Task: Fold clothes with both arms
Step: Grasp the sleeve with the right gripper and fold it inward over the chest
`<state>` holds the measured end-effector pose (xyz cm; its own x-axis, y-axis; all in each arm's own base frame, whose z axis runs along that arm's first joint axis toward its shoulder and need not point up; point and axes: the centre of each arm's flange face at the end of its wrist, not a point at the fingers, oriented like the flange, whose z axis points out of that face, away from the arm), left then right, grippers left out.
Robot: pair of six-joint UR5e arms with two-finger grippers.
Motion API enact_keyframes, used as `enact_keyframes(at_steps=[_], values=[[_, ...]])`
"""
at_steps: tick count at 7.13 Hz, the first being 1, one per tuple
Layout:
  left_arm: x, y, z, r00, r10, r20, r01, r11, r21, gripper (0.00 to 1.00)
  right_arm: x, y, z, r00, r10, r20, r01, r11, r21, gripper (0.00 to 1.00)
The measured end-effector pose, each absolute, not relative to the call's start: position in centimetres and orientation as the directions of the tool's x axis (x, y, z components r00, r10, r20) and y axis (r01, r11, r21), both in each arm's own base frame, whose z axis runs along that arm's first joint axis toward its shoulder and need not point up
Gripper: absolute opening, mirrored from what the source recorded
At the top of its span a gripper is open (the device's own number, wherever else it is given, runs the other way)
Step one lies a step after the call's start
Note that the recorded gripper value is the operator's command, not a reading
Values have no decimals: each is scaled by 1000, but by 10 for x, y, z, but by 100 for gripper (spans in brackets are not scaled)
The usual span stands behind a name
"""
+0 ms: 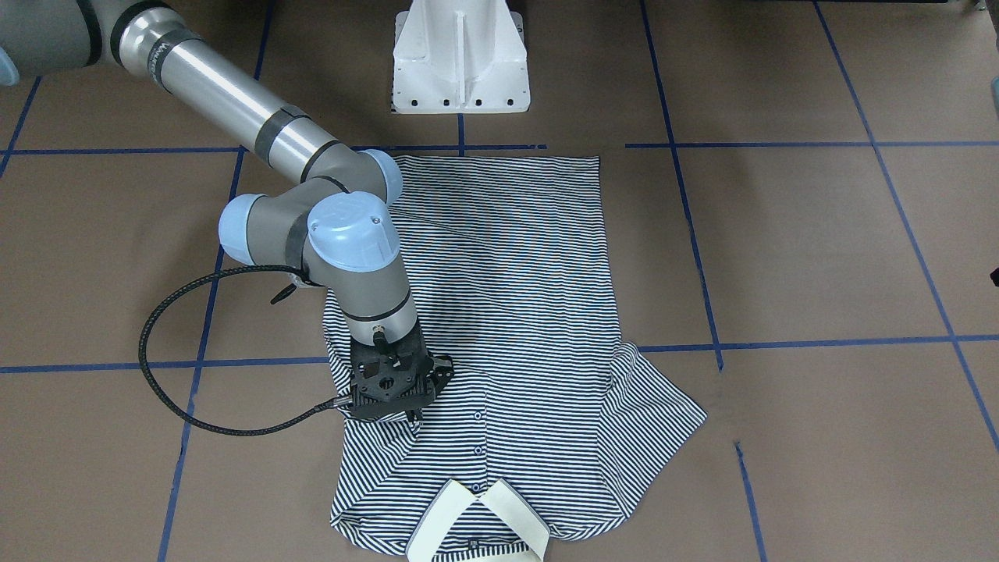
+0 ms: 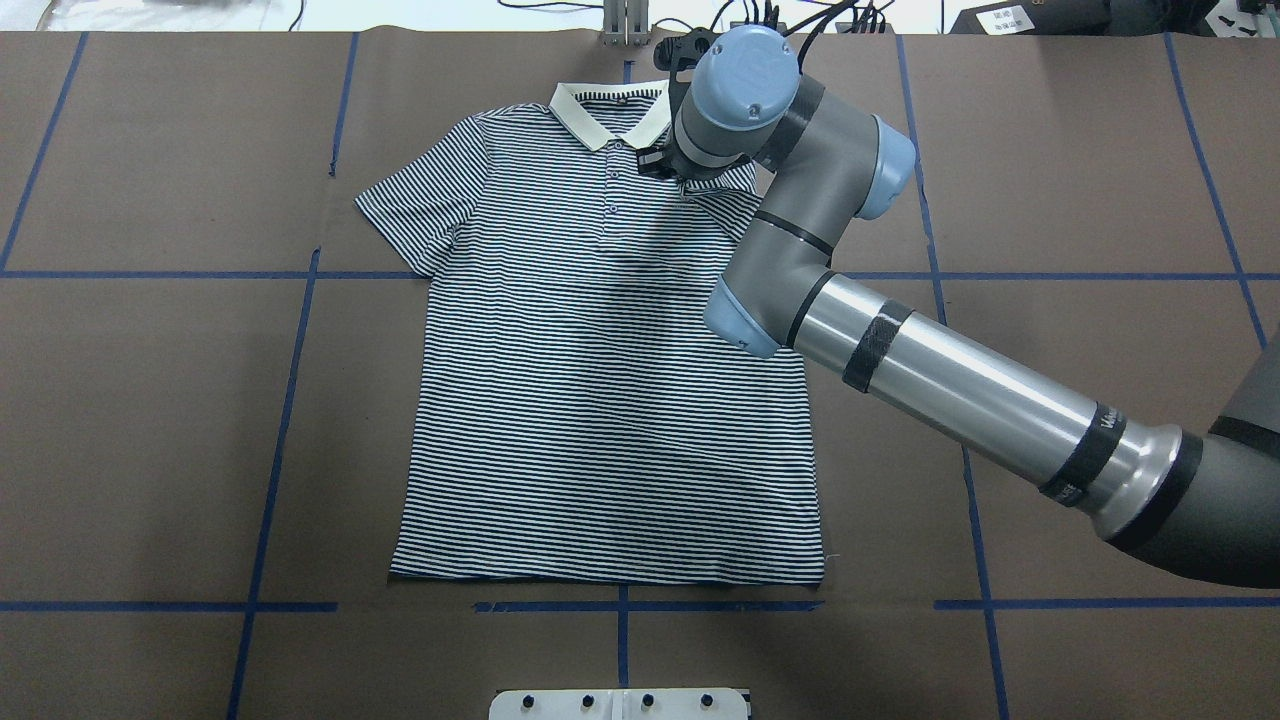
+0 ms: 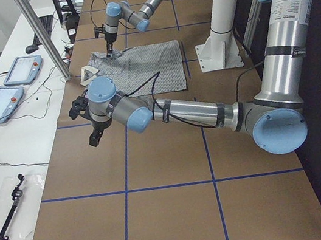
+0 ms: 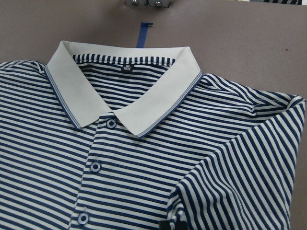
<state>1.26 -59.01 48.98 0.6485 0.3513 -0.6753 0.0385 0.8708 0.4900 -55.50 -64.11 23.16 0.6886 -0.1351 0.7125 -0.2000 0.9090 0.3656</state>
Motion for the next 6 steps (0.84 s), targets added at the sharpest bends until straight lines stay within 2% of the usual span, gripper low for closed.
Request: enact_keyframes(at_steps=[3, 6], values=[[13, -591, 488, 648, 352, -675, 40, 870, 491, 100, -550, -650, 236, 701, -106, 705, -223, 907, 359, 100], [13, -592, 478, 645, 338, -685, 60, 871, 487, 100, -502, -677, 255, 655, -68, 752, -204, 943, 264, 100]])
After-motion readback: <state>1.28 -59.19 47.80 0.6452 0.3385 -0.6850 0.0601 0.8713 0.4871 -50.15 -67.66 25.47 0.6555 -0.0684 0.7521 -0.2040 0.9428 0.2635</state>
